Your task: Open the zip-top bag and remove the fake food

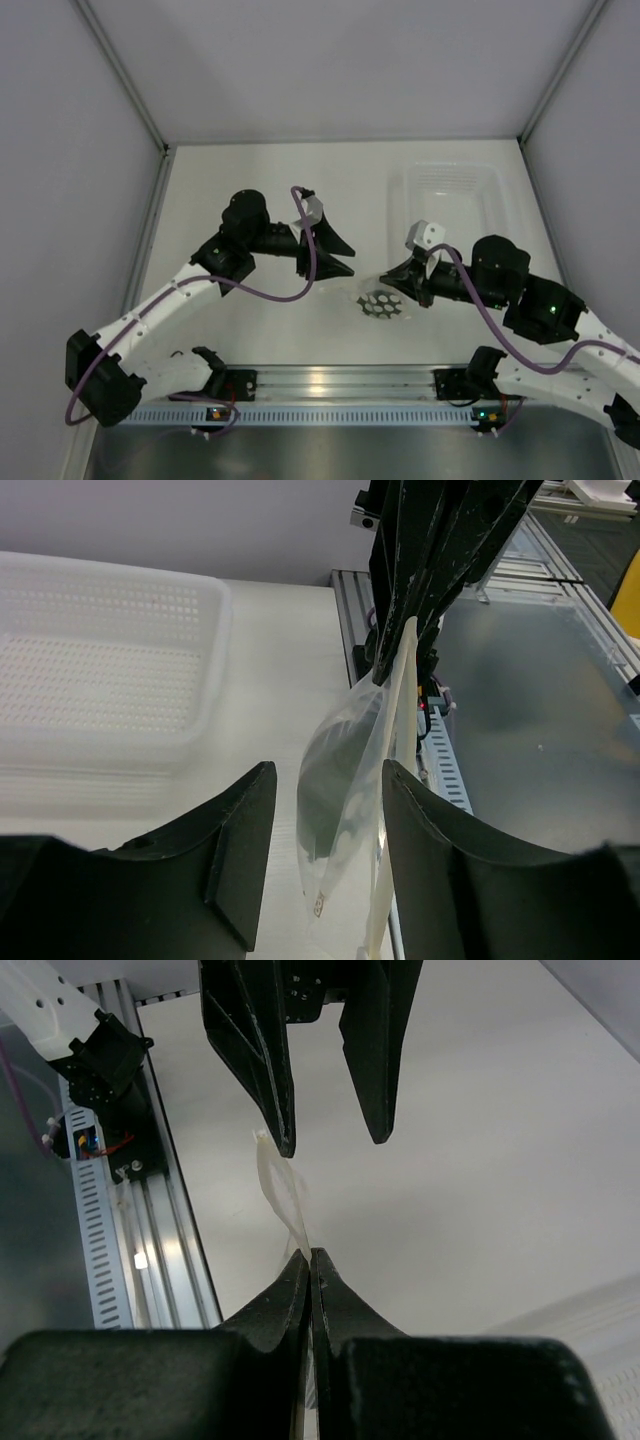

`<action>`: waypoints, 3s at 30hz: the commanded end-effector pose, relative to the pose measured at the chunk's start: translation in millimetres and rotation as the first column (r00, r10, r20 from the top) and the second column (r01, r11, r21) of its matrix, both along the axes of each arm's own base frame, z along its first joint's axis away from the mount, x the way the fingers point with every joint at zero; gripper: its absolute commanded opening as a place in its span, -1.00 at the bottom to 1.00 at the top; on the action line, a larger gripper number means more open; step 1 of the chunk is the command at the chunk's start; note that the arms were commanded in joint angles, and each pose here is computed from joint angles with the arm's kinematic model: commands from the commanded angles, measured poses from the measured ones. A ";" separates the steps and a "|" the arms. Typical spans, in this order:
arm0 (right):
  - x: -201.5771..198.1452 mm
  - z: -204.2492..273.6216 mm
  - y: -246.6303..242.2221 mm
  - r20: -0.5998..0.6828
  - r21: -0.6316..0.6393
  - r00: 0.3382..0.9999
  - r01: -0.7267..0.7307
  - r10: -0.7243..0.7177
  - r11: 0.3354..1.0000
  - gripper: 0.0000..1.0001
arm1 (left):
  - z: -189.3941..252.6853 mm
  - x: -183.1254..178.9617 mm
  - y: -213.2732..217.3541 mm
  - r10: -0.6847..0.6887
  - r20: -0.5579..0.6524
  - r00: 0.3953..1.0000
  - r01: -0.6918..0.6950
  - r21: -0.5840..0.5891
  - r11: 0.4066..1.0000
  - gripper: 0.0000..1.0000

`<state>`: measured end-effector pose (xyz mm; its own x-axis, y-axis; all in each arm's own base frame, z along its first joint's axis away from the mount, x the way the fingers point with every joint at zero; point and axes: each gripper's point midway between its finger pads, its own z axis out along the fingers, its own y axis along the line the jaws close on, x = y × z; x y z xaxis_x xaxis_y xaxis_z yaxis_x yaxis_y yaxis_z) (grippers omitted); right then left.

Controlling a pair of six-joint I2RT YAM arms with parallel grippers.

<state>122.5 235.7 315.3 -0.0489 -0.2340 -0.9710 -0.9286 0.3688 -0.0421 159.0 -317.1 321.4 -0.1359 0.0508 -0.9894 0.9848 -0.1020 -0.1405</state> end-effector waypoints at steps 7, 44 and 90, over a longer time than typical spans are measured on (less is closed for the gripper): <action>12.8 17.9 1.9 0.034 0.048 0.998 0.053 -0.055 0.997 -1.00 | -16.0 -4.4 -5.9 -0.053 -0.013 0.999 0.053 0.018 0.998 -0.09; 13.0 28.1 6.5 0.035 0.076 0.998 0.043 -0.046 0.996 -1.00 | -31.4 2.9 -6.1 -0.005 -0.022 1.000 0.006 0.043 0.999 -0.19; 106.6 -36.2 27.7 -0.626 0.142 0.572 0.753 -0.531 0.643 0.24 | -48.9 139.3 43.5 0.849 -0.401 0.343 -0.871 0.204 0.448 -1.00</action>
<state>210.0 244.0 242.4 -0.5641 0.2820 -0.7760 -0.2922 0.8109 0.5071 288.3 -282.5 238.2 -0.5179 -0.1643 -0.8395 0.4747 0.7612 -0.4418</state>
